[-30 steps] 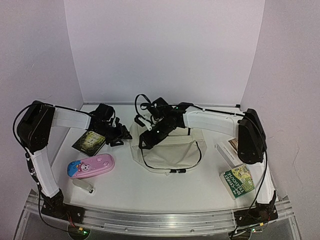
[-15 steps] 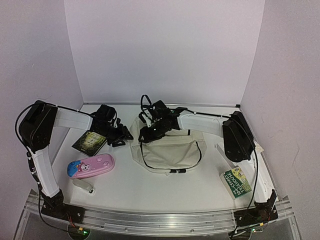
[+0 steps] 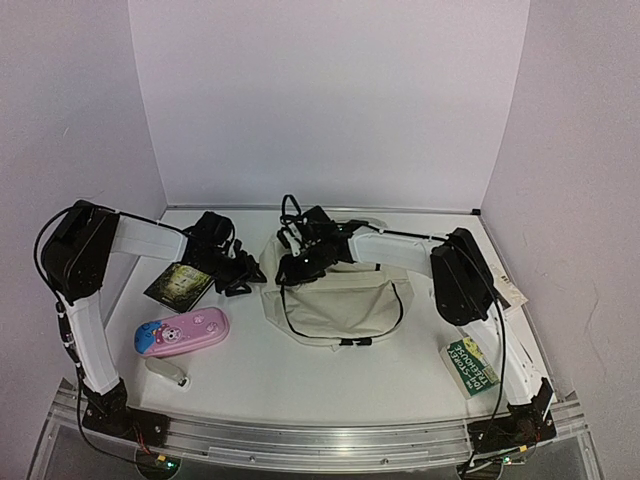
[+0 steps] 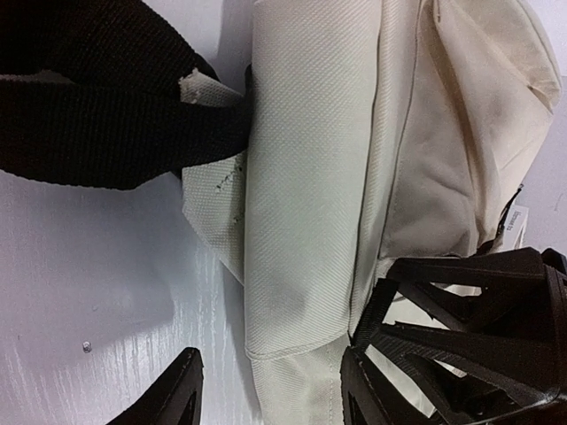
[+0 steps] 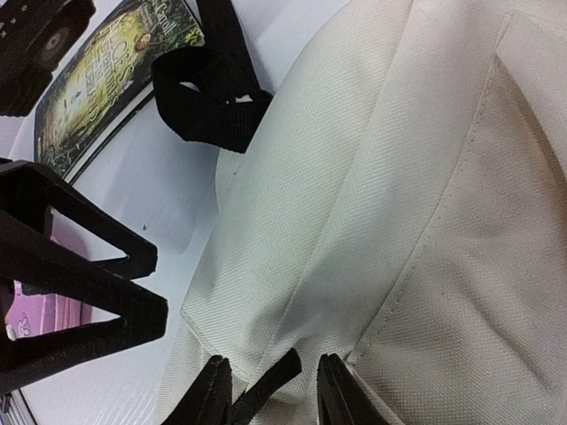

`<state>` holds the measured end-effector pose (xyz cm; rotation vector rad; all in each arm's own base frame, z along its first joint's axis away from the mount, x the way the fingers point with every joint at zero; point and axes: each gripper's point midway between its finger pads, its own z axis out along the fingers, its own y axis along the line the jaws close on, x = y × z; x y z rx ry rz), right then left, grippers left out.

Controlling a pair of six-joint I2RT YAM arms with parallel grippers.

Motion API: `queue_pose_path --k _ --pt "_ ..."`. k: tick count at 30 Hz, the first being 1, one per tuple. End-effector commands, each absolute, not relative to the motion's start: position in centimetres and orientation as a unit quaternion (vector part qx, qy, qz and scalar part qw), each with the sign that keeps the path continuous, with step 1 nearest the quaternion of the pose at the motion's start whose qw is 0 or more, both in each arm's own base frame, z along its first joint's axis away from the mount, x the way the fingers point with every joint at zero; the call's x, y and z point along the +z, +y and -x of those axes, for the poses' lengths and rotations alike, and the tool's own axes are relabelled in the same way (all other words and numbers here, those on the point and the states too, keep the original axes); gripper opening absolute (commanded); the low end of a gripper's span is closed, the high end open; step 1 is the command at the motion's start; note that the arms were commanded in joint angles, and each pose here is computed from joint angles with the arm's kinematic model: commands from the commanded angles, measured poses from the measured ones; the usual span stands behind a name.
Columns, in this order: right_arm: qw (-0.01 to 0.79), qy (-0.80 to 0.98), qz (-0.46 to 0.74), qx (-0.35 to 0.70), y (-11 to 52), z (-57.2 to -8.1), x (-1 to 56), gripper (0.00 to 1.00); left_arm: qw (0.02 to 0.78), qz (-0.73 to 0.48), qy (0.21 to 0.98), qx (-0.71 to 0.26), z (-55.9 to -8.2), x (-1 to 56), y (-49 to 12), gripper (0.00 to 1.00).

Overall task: Pack the student bag
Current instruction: Unzip the student bag at the center of the board.

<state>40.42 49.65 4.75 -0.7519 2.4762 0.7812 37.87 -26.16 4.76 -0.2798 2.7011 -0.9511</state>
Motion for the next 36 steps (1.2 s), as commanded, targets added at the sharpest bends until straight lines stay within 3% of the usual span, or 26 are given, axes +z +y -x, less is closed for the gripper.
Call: queue_pose_path --k 1,11,21,25,30,36 --pt "0.219 0.885 0.271 0.309 50.9 -40.4 5.6 0.29 0.149 0.096 0.922 -0.343 -39.5 5.9 -27.1 0.53" --pt "0.215 0.876 0.279 0.329 51.0 -39.5 7.6 0.01 0.142 0.106 0.924 -0.339 -40.3 5.2 -27.5 0.57" --pt "0.194 0.863 0.289 0.366 51.0 -37.7 10.0 0.00 0.138 0.106 0.922 -0.346 -41.4 4.3 -28.3 0.52" --pt "0.183 0.858 0.294 0.381 50.8 -36.7 11.0 0.00 0.140 0.106 0.922 -0.345 -41.9 4.2 -28.4 0.41" --pt "0.170 0.855 0.299 0.388 50.0 -35.2 11.8 0.00 0.150 0.110 0.924 -0.334 -42.6 4.4 -27.9 0.15" --pt "0.143 0.856 0.303 0.393 48.6 -33.2 11.6 0.00 0.151 0.117 0.927 -0.323 -43.4 4.3 -27.0 0.00"
